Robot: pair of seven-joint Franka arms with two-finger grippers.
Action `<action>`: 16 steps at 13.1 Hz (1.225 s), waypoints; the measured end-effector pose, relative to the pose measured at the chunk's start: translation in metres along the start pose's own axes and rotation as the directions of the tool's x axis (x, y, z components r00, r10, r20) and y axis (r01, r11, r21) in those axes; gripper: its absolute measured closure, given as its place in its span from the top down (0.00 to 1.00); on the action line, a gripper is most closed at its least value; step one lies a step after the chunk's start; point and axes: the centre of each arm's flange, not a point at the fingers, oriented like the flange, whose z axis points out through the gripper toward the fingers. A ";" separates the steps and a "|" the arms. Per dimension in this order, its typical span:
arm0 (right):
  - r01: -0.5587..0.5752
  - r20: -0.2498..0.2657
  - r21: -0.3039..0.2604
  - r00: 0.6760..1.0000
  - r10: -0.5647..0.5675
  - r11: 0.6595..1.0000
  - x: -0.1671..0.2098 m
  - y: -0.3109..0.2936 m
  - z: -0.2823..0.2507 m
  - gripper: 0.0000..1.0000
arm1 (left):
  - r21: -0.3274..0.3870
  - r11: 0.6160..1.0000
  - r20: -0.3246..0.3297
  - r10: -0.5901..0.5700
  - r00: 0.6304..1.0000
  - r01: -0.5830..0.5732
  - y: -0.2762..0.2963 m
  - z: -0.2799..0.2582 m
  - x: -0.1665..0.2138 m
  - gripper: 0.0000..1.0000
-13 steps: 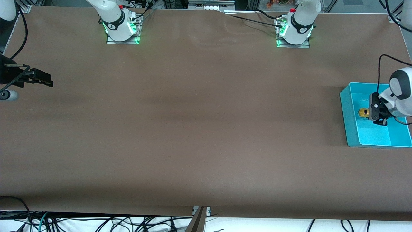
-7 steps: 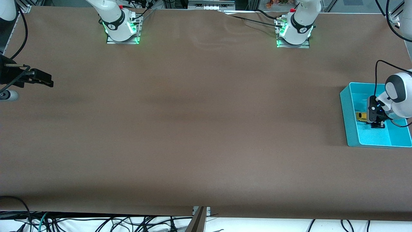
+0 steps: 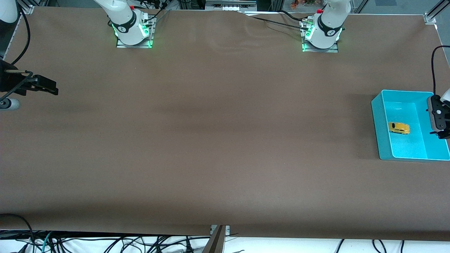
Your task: Wind and store yellow beetle car
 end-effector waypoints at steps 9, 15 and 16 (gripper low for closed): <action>-0.004 0.001 0.001 1.000 0.004 1.000 0.000 0.002 0.001 1.00 | -0.024 0.872 -0.036 -0.489 0.872 0.488 -0.006 -0.138 0.239 1.00; -0.006 0.000 0.001 1.000 0.006 1.000 0.000 0.004 0.001 1.00 | -0.054 0.578 -0.110 -0.814 0.570 0.815 0.044 -0.211 0.287 1.00; -0.006 0.001 0.001 1.000 0.006 1.000 0.000 0.004 0.001 1.00 | -0.053 0.507 -0.111 -0.859 0.500 0.860 0.052 -0.217 0.283 1.00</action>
